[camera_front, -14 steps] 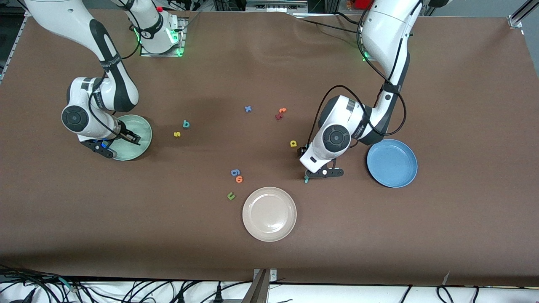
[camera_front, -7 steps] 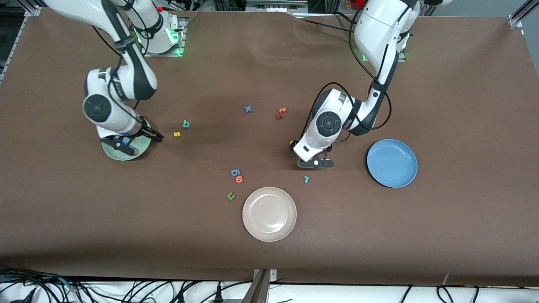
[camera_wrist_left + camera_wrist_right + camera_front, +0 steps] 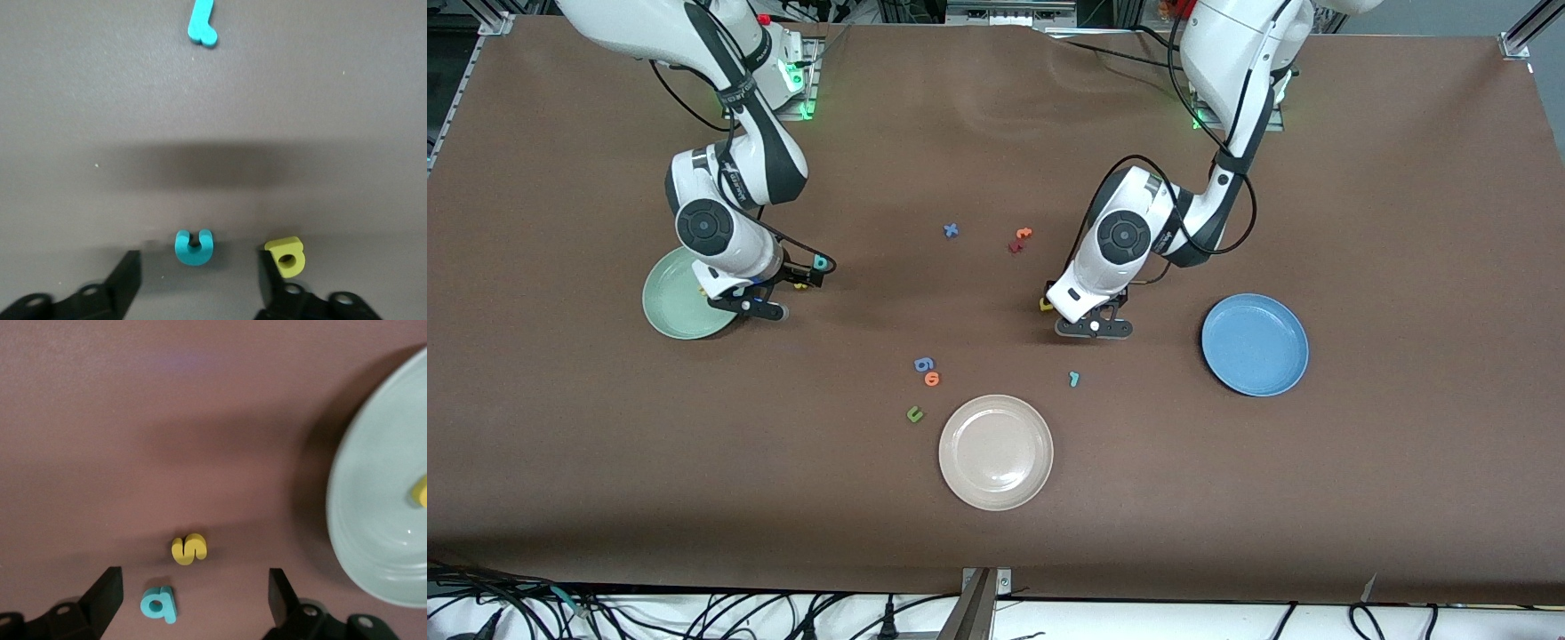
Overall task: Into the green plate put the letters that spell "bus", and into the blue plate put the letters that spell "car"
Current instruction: 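Grasp the yellow s with the right gripper while the left gripper lowers, then drop the s on the green plate while the left gripper carries teal c, then grasp the teal q with the right gripper while the left gripper returns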
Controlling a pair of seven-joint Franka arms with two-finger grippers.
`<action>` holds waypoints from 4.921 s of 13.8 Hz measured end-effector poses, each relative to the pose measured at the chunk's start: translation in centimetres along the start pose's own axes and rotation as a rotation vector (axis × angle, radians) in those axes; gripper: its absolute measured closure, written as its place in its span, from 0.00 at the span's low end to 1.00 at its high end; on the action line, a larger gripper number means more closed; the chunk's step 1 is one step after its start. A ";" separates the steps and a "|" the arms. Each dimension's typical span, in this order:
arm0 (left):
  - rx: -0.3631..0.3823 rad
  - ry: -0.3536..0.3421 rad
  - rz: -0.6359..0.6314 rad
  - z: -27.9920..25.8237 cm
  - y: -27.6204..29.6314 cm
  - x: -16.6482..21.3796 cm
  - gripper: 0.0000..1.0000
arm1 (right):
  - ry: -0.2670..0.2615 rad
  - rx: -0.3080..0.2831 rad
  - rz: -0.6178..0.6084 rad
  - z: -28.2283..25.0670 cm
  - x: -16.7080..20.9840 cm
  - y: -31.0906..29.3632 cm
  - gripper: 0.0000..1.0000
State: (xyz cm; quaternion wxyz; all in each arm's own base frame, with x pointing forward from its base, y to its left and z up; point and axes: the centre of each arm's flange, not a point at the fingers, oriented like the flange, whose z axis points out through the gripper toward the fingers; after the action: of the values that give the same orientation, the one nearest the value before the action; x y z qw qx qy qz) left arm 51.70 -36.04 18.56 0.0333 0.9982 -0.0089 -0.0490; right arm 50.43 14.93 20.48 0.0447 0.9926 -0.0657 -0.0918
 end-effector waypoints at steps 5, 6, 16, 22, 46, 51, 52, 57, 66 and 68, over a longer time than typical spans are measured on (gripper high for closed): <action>-0.001 0.016 0.005 1.0 -0.1 -0.7 0.30 | 0.023 0.015 -0.072 2.4 -0.1 -0.1 0.06; -0.001 0.017 0.005 1.0 -0.1 -0.7 0.30 | 0.027 0.018 -0.083 2.9 -0.2 -0.1 0.06; -0.003 0.022 0.004 1.0 -0.1 -0.7 0.47 | 0.036 0.024 -0.098 3.5 -0.9 0.0 0.57; -0.004 0.029 0.001 1.1 -0.3 -0.5 0.46 | 0.039 0.024 -0.096 3.2 -0.8 0.1 0.72; 0.002 0.034 -0.050 1.1 -1.0 0.6 0.73 | -0.107 -0.036 0.025 4.1 3.3 23.4 0.71; 0.061 -0.060 0.013 -3.8 -9.4 4.6 0.73 | -0.091 -0.033 0.021 3.3 3.7 23.0 0.26; 0.054 -0.089 0.041 -5.2 -11.6 5.1 0.73 | -0.082 -0.031 0.032 2.5 3.8 22.3 0.16; 0.039 -0.209 0.169 -8.4 -21.7 6.2 0.73 | -0.076 -0.014 0.044 -5.1 2.5 12.9 0.01; 0.067 -0.265 0.307 -6.7 -30.5 6.6 0.50 | -0.067 -0.032 0.134 -4.5 -3.5 -2.4 0.02; 0.067 -0.255 0.312 -6.9 -30.6 6.8 0.30 | -0.044 -0.008 0.115 -2.3 -4.0 -2.9 0.02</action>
State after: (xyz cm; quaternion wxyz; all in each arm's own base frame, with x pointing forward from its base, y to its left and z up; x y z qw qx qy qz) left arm 59.59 -5.22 22.66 0.0058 0.9709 -0.1694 -0.1691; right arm 47.35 18.54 23.16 0.0523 0.9847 -0.1233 -0.1111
